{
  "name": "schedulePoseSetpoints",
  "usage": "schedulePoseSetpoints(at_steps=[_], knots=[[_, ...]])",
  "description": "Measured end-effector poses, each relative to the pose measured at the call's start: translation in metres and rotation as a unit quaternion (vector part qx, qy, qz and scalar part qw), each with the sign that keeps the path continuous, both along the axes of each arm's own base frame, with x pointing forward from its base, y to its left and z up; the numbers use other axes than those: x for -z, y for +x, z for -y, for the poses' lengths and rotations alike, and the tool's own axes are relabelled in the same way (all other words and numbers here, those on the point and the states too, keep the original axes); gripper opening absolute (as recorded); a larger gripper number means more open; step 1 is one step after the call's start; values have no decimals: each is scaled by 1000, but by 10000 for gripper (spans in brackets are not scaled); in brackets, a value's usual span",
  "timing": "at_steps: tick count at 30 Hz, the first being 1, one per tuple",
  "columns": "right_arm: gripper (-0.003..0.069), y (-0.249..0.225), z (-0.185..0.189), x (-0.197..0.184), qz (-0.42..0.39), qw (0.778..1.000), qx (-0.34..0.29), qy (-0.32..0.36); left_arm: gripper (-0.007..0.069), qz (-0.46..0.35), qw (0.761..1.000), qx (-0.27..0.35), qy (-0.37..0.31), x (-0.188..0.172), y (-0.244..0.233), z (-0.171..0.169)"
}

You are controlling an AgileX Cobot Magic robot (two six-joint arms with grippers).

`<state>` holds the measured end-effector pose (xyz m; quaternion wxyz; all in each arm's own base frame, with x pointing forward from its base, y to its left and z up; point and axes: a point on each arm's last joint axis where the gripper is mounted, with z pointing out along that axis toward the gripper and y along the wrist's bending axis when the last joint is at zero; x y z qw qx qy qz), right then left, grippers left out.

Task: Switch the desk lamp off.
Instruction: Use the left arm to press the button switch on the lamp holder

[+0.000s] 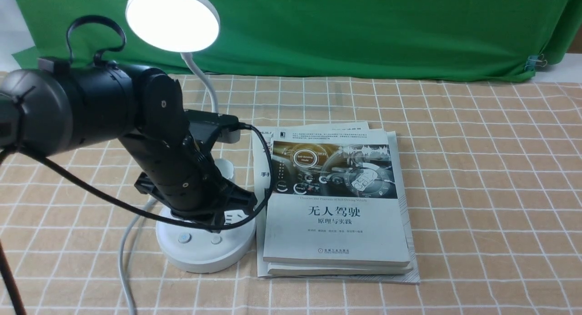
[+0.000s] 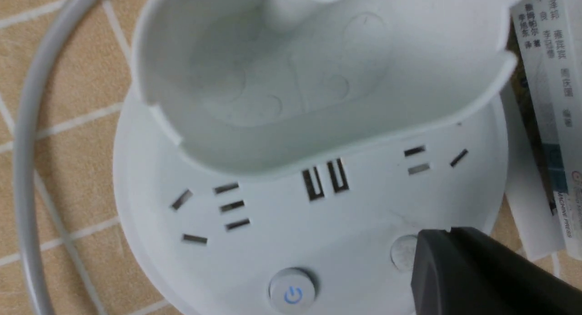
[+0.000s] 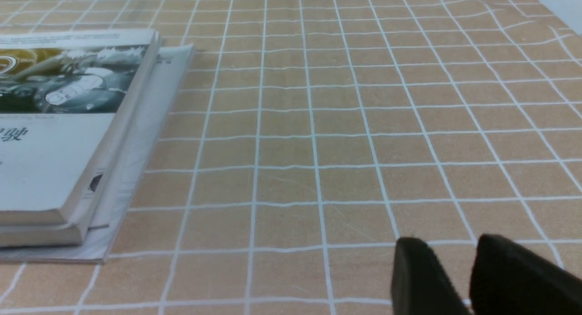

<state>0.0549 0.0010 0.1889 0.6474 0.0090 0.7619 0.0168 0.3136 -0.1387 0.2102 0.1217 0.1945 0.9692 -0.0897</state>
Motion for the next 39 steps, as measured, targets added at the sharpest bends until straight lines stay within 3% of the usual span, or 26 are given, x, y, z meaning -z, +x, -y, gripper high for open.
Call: schedulePoseSetpoints(at_steps=[8, 21, 33, 39], knots=[[243, 0, 0, 0, 0, 1000, 0, 0, -8, -28, 1000, 0, 11, 18, 4, 2], [243, 0, 0, 0, 0, 1000, 0, 0, -8, 34, 999, -1, -13, -21, -5, -2], [243, 0, 0, 0, 0, 1000, 0, 0, -8, -24, 1000, -2, 6, 18, 3, 1], [243, 0, 0, 0, 0, 1000, 0, 0, -8, -24, 1000, -2, 7, 18, 4, 2]])
